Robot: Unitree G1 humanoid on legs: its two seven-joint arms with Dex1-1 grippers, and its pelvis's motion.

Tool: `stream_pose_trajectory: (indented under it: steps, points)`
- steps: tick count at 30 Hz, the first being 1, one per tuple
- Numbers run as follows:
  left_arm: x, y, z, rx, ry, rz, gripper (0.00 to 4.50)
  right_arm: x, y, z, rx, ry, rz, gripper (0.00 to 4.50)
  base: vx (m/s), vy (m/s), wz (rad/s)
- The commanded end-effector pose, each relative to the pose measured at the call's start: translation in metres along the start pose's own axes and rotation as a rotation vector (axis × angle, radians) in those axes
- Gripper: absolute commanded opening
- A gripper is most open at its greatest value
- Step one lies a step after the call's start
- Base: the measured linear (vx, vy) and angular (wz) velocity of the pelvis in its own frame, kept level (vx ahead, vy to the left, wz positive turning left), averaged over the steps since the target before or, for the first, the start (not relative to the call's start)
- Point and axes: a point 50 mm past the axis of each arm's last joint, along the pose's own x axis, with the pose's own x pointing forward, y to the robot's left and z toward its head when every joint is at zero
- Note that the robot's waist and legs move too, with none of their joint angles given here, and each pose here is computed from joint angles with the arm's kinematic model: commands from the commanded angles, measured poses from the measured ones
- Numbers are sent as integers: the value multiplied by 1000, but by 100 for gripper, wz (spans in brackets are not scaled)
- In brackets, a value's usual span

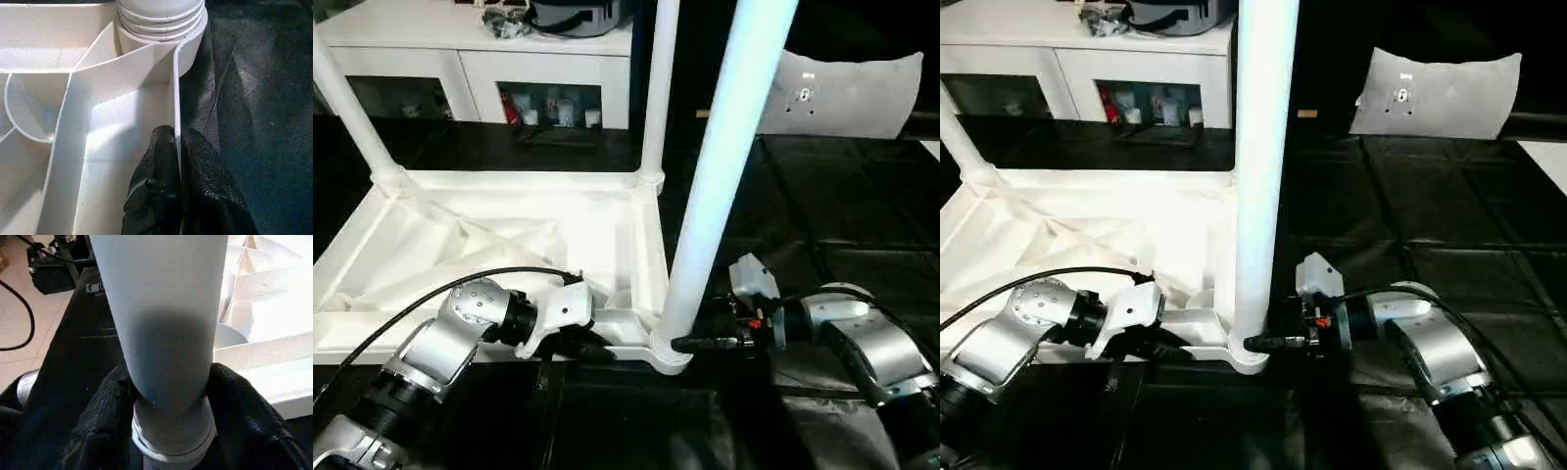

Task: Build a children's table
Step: Rotate leg to tighten

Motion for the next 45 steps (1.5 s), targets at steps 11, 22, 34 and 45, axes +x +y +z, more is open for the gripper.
stream_pose_trajectory:
  steps: [11, 22, 34, 45]
  points:
    - [6, 4, 13, 1, -70, 26, 0, 10, 10, -11, 65, -21, 22, 189, 0, 0, 0]
    - [19, 19, 26, -42, -111, 164, 0, 35, 20, -17, 127, -114, -197, 188, 0, 0, 0]
    - [39, 46, 45, -113, -112, 392, 0, 104, 36, -7, 287, -180, -608, 188, 0, 0, 0]
    - [44, 37, 42, -110, -83, 412, 0, 128, 38, 16, 371, -267, -819, 266, -16, 40, -5]
